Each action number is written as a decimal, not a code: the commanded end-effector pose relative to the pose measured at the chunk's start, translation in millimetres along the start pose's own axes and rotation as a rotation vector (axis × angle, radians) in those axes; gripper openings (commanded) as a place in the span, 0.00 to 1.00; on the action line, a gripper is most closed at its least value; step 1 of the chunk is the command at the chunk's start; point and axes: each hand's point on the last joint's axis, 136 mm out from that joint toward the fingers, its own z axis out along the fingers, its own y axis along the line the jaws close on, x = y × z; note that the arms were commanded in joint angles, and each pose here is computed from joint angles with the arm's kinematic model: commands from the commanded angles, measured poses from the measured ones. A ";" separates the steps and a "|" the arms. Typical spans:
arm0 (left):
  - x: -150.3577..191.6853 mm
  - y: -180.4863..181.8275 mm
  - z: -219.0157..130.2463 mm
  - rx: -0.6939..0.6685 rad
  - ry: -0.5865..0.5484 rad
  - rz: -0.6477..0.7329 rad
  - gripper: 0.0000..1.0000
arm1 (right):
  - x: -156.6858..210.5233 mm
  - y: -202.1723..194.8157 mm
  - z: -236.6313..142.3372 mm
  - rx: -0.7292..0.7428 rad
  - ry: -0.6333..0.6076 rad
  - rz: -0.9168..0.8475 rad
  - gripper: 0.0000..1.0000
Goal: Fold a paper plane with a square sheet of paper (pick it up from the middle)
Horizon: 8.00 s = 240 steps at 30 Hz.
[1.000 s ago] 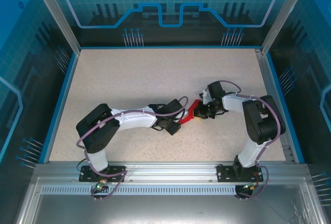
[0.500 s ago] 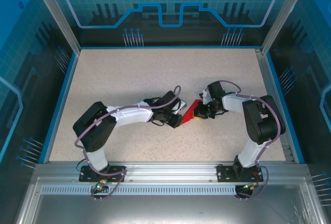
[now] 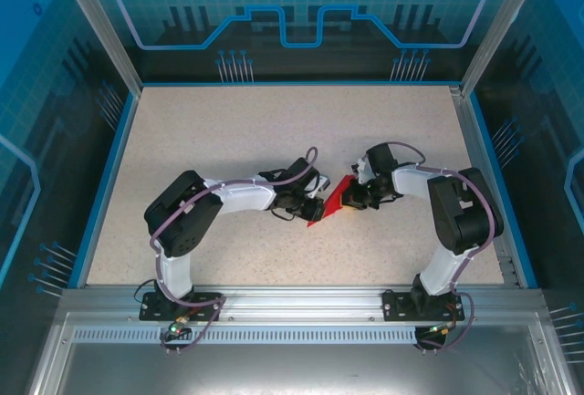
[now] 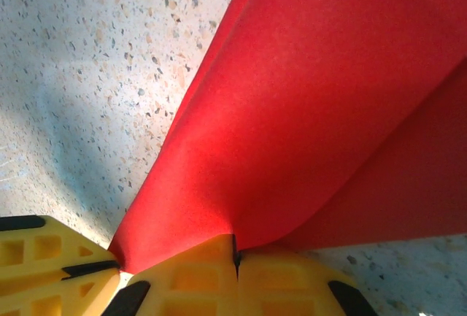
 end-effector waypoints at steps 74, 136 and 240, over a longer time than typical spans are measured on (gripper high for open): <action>44.0 26.8 39.0 -0.012 0.067 -0.005 0.15 | -16.0 57.6 -25.8 -0.225 -0.267 0.123 0.12; 103.1 66.8 37.1 -0.114 0.192 0.061 0.12 | -93.9 -43.8 -6.2 0.012 -0.263 0.260 0.03; 70.1 -5.0 -43.4 0.072 0.035 0.107 0.06 | 26.9 -39.4 61.9 0.008 -0.123 0.247 0.00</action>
